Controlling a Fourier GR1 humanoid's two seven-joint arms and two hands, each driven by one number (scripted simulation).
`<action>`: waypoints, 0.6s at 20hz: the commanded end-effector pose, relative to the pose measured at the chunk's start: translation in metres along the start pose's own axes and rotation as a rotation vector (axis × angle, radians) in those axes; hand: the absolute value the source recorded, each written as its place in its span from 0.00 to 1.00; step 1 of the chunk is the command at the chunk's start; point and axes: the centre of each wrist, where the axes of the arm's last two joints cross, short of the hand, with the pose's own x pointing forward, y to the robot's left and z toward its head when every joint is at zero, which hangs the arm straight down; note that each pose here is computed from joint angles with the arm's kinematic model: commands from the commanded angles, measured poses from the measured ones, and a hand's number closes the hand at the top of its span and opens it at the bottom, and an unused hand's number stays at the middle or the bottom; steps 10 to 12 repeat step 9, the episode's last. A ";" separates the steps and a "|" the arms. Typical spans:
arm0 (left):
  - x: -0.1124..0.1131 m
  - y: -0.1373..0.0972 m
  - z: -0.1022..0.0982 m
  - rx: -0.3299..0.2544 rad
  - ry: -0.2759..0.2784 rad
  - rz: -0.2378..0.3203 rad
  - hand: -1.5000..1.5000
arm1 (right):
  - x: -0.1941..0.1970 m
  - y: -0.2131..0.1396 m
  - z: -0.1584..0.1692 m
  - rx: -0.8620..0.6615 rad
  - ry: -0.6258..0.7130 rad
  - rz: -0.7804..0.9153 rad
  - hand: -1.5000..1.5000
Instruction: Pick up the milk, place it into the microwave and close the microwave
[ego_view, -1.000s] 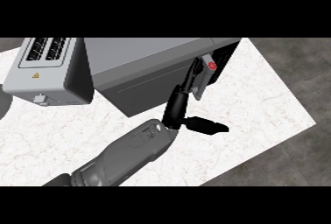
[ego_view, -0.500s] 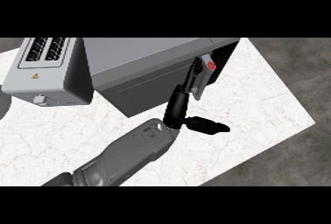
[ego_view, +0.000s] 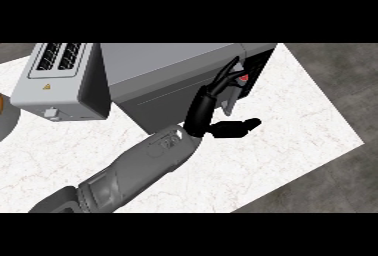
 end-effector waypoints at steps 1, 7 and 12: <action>-0.031 0.044 -0.008 0.096 0.168 -0.256 0.00 | 0.003 -0.001 -0.001 -0.005 0.002 0.002 0.00; -0.030 0.045 -0.016 0.108 0.205 -0.301 0.00 | 0.010 -0.003 0.001 -0.020 -0.005 0.021 0.00; -0.031 0.043 -0.017 0.113 0.215 -0.310 0.00 | 0.010 -0.004 0.006 -0.029 0.012 0.017 0.00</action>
